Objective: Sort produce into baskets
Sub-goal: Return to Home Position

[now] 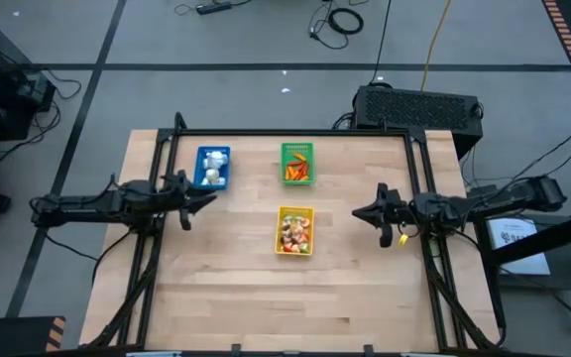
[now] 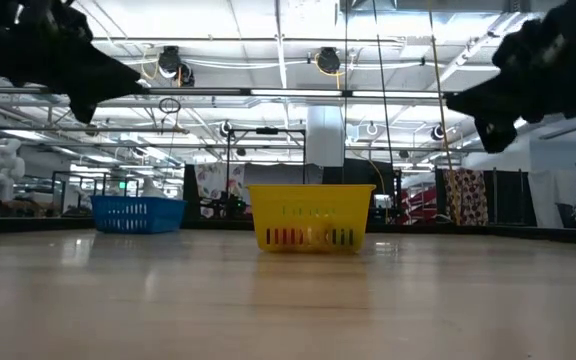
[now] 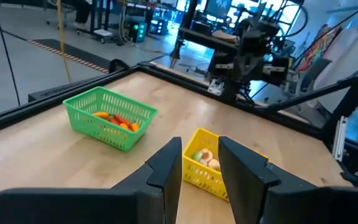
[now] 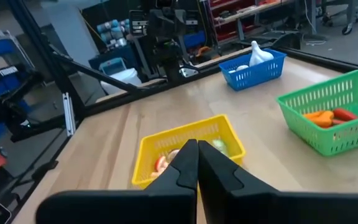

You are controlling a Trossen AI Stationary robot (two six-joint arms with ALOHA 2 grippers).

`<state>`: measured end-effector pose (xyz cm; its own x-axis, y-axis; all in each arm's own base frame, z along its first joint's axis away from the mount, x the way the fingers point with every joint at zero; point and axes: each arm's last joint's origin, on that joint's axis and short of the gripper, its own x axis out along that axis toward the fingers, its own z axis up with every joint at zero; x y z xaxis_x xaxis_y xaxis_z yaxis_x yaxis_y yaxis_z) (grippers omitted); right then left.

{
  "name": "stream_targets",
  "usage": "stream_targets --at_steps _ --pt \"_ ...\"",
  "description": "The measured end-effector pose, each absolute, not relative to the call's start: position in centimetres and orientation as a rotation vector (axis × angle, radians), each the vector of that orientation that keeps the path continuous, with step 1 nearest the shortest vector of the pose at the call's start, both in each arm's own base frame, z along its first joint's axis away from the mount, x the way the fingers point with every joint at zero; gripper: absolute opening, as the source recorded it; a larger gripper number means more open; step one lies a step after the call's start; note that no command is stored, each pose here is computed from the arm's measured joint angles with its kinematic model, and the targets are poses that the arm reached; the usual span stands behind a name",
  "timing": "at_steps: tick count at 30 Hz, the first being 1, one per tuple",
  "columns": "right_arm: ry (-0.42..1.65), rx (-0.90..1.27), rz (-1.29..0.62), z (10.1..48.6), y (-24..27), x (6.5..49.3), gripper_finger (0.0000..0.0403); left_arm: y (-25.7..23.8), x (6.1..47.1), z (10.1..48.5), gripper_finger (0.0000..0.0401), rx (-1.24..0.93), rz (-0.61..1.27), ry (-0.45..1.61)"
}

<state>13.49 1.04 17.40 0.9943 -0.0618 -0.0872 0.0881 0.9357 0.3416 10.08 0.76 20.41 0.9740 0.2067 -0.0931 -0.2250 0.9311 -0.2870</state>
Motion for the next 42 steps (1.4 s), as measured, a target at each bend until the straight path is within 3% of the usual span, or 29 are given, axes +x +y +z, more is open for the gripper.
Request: stream_targets --at_steps 23,28,42 --pt "0.083 0.163 0.037 16.2 0.0 10.9 0.0000 0.9 8.5 20.4 0.0112 -0.297 0.307 0.019" --pt "0.100 0.077 -0.074 16.0 -0.4 10.5 0.0000 0.8 8.5 20.2 0.0112 -0.296 0.276 0.044" --pt "0.095 0.169 -0.088 16.0 -0.4 10.6 0.0000 0.8 8.5 20.2 0.0112 -0.297 0.261 0.042"
